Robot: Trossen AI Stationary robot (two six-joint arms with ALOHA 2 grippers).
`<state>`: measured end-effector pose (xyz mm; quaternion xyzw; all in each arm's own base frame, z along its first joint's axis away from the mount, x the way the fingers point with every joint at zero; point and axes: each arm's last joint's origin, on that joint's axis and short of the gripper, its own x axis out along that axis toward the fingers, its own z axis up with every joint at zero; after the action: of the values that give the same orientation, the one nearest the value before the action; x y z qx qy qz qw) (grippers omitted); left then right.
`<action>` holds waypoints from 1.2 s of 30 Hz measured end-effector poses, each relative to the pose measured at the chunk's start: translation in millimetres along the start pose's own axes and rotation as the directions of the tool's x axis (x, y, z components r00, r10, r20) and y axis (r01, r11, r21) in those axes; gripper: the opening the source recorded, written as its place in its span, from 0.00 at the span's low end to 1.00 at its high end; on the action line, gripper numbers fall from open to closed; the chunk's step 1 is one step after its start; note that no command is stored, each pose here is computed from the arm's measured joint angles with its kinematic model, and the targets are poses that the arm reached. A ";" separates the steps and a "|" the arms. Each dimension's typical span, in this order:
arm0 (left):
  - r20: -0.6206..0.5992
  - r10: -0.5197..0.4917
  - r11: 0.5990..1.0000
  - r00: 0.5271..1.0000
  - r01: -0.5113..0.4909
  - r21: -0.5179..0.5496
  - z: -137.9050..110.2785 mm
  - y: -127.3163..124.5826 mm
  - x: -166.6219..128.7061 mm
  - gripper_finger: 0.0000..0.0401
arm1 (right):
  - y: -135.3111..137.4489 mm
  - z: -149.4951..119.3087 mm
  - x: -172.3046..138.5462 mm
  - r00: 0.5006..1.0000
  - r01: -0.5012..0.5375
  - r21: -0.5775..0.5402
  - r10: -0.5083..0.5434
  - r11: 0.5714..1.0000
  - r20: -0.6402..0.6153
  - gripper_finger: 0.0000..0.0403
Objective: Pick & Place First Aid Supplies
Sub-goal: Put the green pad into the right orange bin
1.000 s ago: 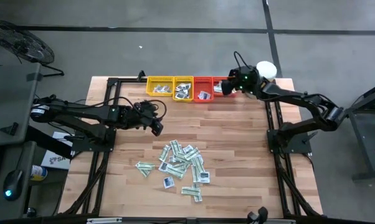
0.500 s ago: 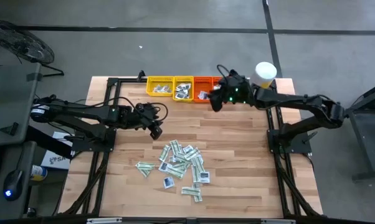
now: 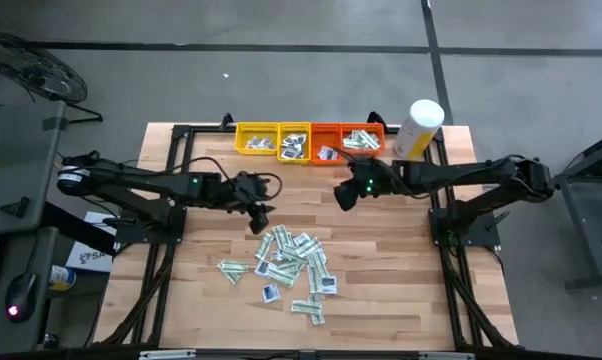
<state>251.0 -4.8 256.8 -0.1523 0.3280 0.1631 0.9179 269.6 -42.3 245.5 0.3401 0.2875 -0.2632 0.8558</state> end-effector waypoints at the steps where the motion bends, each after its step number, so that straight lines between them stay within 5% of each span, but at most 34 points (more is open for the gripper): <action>1: 0.001 -0.026 1.000 1.000 0.026 0.006 0.7 -2.5 5.0 0.41 | 1.5 -2.8 -0.5 1.000 0.009 0.005 -0.009 1.000 -0.005 0.34; 8: -0.067 -0.138 0.990 0.988 0.139 0.014 -5.8 -13.9 43.7 0.36 | 6.7 -22.3 1.0 0.994 0.100 0.069 -0.097 0.993 -0.050 0.34; 16: -0.128 -0.235 0.971 0.963 0.239 0.013 -14.9 -22.7 70.7 0.03 | -3.9 -59.6 10.6 0.986 0.165 0.194 -0.154 0.967 -0.069 0.34; 25: -0.135 -0.297 0.936 0.945 0.317 0.156 -33.4 -50.7 87.2 0.01 | -16.6 -107.8 23.5 1.000 -0.011 0.343 0.013 0.939 -0.004 0.34; 36: -0.091 -0.368 0.903 0.926 0.379 0.203 -50.4 -78.4 104.5 0.00 | -12.5 -118.3 23.6 0.997 -0.076 0.340 0.078 0.937 0.009 0.34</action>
<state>330.9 -74.1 165.1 -0.1152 0.3319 -0.0562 0.9346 240.9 30.5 152.8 0.4942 0.2261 -0.2745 0.7933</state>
